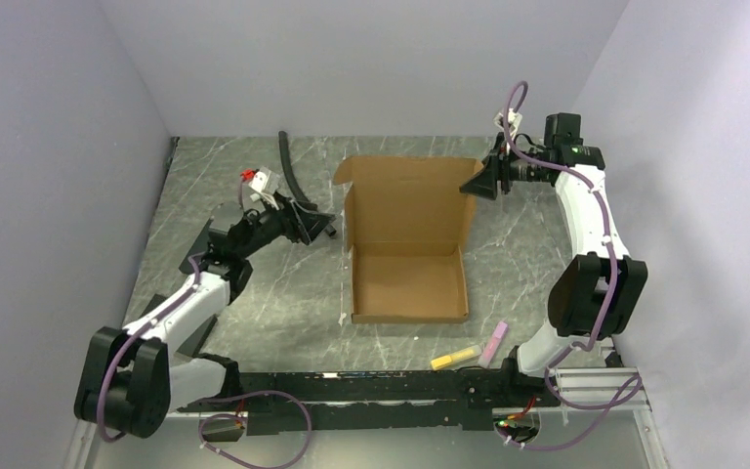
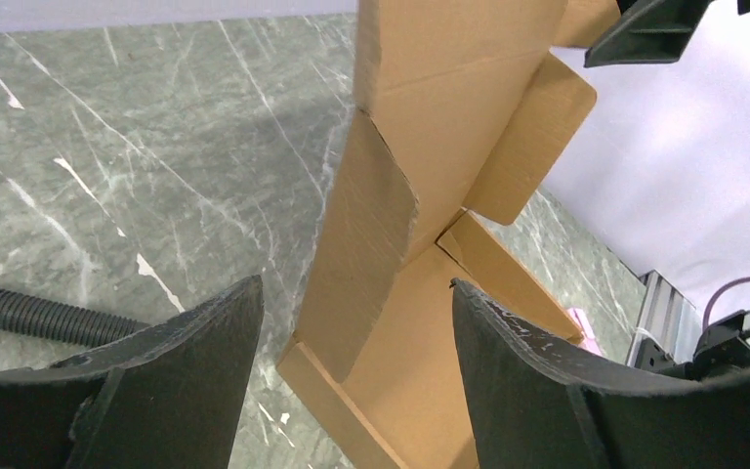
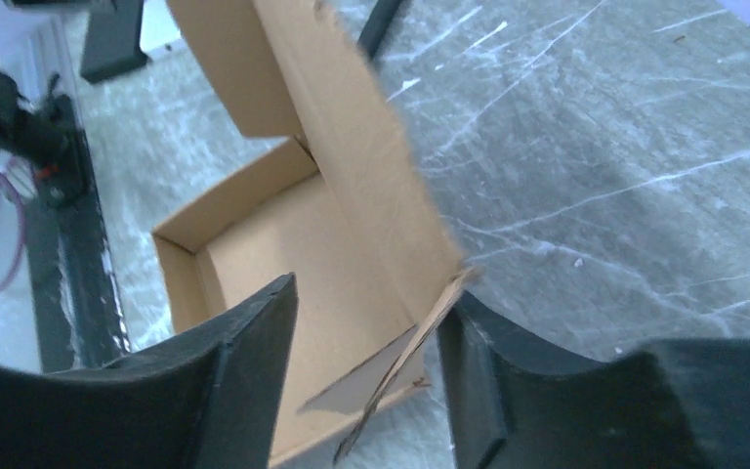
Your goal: Fold the paper box
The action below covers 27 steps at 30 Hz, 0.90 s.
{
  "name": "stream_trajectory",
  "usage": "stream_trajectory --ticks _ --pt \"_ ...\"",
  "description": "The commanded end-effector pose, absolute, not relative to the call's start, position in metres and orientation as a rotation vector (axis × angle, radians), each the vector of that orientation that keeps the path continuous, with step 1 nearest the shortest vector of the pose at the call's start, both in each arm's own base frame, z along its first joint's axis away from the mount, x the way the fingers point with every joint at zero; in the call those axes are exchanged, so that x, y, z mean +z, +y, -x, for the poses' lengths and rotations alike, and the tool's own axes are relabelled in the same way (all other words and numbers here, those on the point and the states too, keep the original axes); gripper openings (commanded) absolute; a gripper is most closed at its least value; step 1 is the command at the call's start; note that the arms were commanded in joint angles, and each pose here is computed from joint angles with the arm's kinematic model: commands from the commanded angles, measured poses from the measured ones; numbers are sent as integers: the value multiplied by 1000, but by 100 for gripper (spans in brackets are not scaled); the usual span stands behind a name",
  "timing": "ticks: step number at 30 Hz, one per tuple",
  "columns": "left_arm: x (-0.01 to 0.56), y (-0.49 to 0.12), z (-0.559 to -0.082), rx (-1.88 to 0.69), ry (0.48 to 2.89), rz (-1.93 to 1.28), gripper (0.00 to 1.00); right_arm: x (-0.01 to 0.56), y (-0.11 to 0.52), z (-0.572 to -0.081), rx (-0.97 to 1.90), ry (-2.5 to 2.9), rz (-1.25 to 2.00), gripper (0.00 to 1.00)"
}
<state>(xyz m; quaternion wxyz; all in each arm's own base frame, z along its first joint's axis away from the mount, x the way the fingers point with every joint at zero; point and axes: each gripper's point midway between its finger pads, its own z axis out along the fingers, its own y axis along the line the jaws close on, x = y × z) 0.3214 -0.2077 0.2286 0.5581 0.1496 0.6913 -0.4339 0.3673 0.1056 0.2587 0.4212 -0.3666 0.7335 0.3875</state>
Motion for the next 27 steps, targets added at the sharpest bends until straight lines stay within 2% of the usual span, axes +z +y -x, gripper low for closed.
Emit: stream_trajectory --ticks 1,4,12,19,27 --pt "237 -194 -321 -945 1652 -268 75 288 110 -375 1003 1767 844 53" --pt "230 -176 -326 -845 1727 -155 76 292 112 -372 1007 1739 839 42" --pt "205 -129 -334 -576 1885 66 82 301 107 -358 1012 1674 823 22" --pt "168 -100 -355 -318 2105 140 84 294 106 -345 971 1644 837 20" --pt "124 -76 -422 -57 2306 197 81 290 107 -343 991 1649 826 21"
